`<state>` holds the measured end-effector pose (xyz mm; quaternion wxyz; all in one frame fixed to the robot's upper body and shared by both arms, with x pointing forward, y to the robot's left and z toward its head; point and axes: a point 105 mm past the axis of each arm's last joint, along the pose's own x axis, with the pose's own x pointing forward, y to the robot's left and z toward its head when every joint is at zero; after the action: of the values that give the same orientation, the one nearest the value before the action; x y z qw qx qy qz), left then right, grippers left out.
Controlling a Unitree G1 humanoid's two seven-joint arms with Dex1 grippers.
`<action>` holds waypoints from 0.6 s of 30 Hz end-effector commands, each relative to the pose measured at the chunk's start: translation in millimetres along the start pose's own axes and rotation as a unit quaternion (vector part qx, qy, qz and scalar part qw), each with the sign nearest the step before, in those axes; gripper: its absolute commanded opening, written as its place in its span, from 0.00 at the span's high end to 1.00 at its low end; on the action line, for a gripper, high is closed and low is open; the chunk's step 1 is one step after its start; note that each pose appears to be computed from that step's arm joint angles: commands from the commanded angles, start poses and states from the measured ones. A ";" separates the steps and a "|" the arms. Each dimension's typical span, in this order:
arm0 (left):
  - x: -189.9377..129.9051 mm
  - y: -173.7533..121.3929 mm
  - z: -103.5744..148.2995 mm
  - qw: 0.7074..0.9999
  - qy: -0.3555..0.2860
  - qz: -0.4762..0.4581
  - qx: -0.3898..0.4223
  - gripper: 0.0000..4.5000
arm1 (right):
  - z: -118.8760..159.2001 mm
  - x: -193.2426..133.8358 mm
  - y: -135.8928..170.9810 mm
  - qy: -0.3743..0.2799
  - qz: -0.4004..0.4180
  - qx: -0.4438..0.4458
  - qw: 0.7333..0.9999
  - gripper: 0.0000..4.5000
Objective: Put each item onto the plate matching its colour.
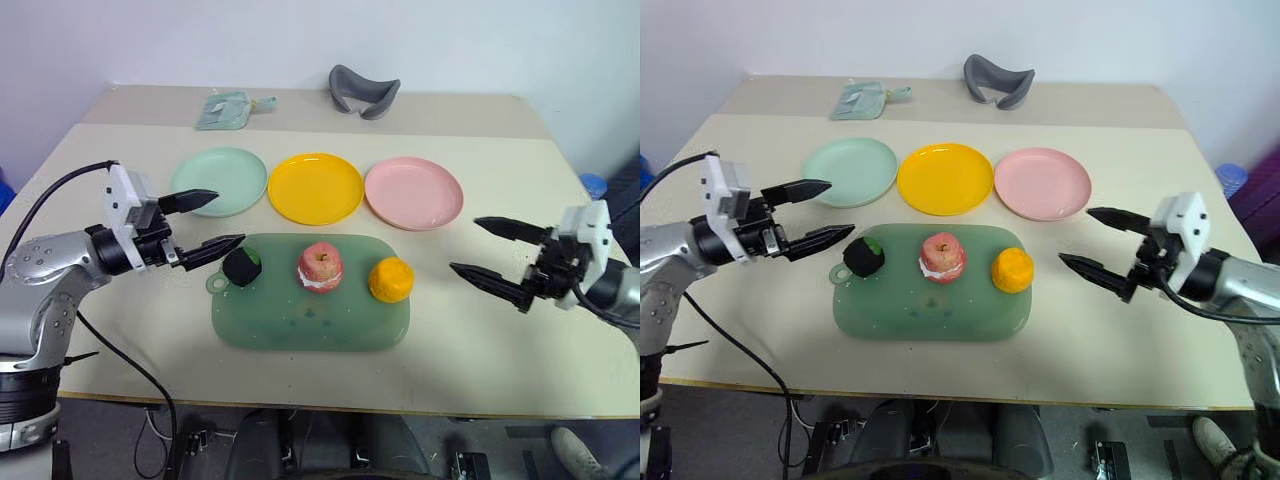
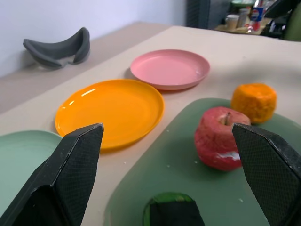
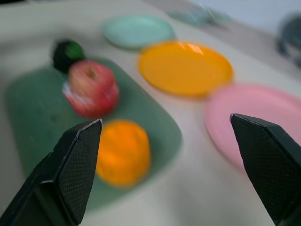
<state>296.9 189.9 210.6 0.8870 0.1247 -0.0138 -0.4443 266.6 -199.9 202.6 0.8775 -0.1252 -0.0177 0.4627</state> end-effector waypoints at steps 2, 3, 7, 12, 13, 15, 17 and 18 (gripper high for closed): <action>8.0 -0.7 2.4 1.000 0.025 -0.002 -0.009 0.00 | 17.6 25.2 11.2 -0.035 0.079 -0.017 0.996 0.02; 9.2 -1.6 0.7 0.999 0.031 -0.005 -0.011 0.00 | 19.1 30.6 13.9 -0.037 0.098 -0.021 0.994 0.02; 13.6 -6.7 -7.2 0.998 0.051 -0.015 -0.019 0.00 | 23.1 47.2 18.0 -0.044 0.146 -0.031 0.988 0.02; 18.7 -14.5 -24.2 0.996 0.081 -0.009 -0.022 0.00 | 21.6 61.0 24.6 -0.045 0.181 -0.043 0.982 0.02; 19.6 -16.0 -27.0 0.996 0.084 -0.007 -0.025 0.00 | 21.3 63.4 25.7 -0.046 0.184 -0.044 0.981 0.02; 20.4 -17.9 -33.8 0.995 0.095 0.000 -0.029 0.00 | 22.0 68.7 27.5 -0.052 0.187 -0.046 0.980 0.02; 20.9 -18.7 -45.9 0.993 0.116 0.010 -0.033 0.00 | 22.8 75.5 28.6 -0.058 0.187 -0.051 0.979 0.02; 21.6 -18.4 -51.4 0.991 0.126 0.015 -0.033 0.00 | 23.2 78.9 29.1 -0.061 0.187 -0.053 0.979 0.02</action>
<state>301.3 173.4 153.8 0.8897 0.1338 0.1153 -0.4210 283.9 -119.2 202.3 0.7680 -0.1300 -0.0491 0.6252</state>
